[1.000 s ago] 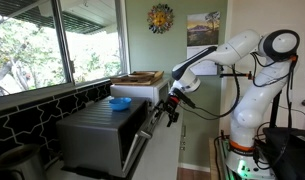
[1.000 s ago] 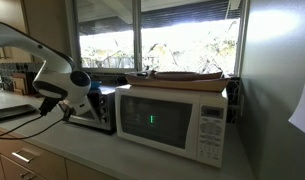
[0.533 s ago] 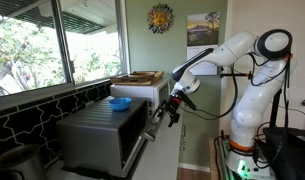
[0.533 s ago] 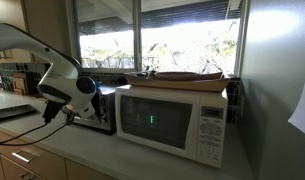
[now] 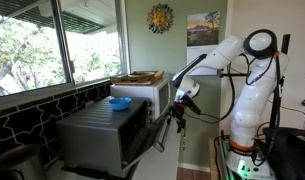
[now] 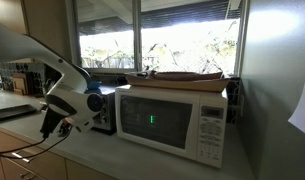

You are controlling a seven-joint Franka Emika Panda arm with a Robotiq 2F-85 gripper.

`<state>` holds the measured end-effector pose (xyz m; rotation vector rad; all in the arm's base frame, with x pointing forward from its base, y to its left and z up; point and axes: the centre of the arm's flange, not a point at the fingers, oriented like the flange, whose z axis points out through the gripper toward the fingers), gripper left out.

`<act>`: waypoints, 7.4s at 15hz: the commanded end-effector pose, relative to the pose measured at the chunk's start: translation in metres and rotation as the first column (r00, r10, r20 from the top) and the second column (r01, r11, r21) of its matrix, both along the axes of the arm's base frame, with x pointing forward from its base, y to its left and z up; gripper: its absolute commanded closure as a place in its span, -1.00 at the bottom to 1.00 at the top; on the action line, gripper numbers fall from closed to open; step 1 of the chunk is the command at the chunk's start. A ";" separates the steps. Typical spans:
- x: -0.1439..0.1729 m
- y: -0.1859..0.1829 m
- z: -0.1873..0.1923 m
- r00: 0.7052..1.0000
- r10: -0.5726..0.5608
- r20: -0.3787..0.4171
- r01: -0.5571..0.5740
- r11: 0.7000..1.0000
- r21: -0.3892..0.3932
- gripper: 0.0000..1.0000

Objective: Open the toaster oven and put the blue bowl in the oven then close the oven door

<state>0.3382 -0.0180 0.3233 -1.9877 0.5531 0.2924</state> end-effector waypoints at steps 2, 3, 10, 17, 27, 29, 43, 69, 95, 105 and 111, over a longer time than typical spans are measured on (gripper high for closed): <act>-0.055 -0.003 -0.048 0.994 0.054 -0.092 -0.057 0.998 -0.030 -1.00; -0.057 -0.005 -0.052 0.991 0.063 -0.116 -0.069 0.997 -0.044 -1.00; -0.068 -0.031 -0.033 0.997 0.024 -0.073 -0.039 0.978 -0.203 -1.00; -0.057 -0.034 0.046 0.998 0.062 -0.005 -0.058 0.895 -0.443 -1.00; -0.023 0.067 0.175 0.970 0.160 0.183 0.018 0.703 -0.710 -1.00; -0.009 0.090 0.195 0.962 0.139 0.235 0.080 0.681 -0.728 -1.00; 0.144 0.142 0.244 0.912 -0.004 0.409 0.322 0.625 -0.712 -1.00; 0.111 0.137 0.241 0.829 0.333 0.449 0.150 0.641 -0.753 0.94; 0.006 0.140 0.118 0.907 0.039 0.419 0.266 0.718 -0.643 0.92; 0.026 0.143 0.120 0.895 -0.199 0.399 0.420 0.679 -0.602 0.93; 0.034 0.145 0.111 0.896 -0.255 0.363 0.436 0.660 -0.612 0.92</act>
